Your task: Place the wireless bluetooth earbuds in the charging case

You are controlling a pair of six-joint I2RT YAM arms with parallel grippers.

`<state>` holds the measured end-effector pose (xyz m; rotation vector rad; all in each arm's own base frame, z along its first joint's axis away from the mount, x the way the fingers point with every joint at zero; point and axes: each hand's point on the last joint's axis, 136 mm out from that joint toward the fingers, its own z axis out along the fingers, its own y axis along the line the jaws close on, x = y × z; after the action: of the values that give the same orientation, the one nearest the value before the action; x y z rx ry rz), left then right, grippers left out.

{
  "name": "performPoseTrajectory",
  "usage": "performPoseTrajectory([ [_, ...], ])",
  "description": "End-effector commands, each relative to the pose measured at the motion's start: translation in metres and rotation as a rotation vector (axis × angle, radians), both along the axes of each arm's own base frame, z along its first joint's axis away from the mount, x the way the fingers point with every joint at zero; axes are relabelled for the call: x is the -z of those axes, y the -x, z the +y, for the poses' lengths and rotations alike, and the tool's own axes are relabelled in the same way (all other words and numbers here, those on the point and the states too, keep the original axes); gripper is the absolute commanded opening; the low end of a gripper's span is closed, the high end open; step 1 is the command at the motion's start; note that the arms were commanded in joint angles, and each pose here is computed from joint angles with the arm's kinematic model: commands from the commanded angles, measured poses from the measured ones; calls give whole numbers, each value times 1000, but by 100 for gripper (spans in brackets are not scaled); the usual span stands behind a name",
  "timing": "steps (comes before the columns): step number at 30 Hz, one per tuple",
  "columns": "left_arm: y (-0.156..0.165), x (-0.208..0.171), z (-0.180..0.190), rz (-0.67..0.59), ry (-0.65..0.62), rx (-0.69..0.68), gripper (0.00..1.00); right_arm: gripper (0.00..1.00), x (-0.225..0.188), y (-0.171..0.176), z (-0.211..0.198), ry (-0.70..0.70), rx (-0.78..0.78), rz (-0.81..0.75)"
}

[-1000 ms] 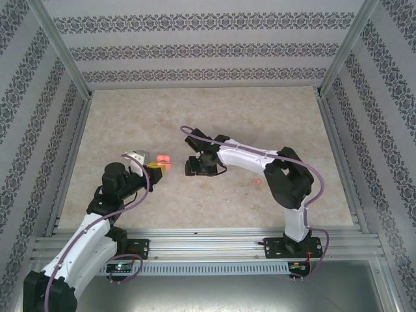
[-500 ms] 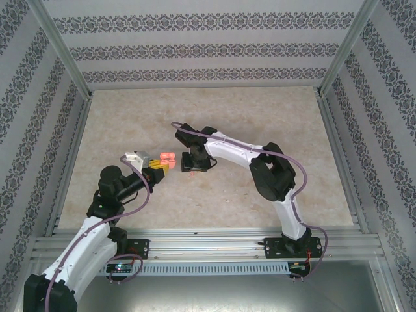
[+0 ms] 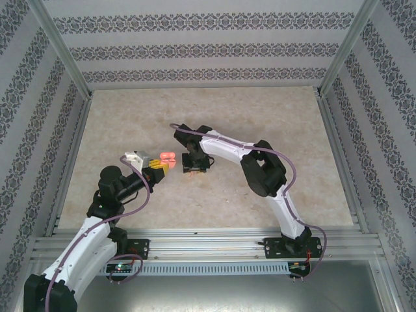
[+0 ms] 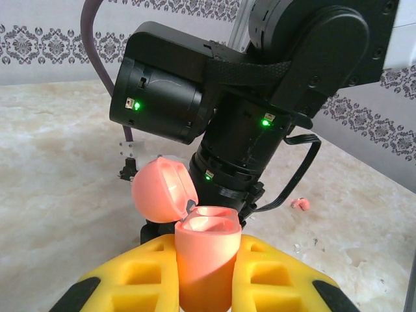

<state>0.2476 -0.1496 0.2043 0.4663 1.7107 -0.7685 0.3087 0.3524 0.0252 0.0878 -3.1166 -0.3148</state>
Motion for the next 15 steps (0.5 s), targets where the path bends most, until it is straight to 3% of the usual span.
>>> performPoseTrajectory([
  [1,4,-11,-6,-49,7,38,0,38,2,-4,-2,5,-9,17],
  [15,3,-7,-5,-34,-2,30,0,36,8,3,0,-9,-12,60],
])
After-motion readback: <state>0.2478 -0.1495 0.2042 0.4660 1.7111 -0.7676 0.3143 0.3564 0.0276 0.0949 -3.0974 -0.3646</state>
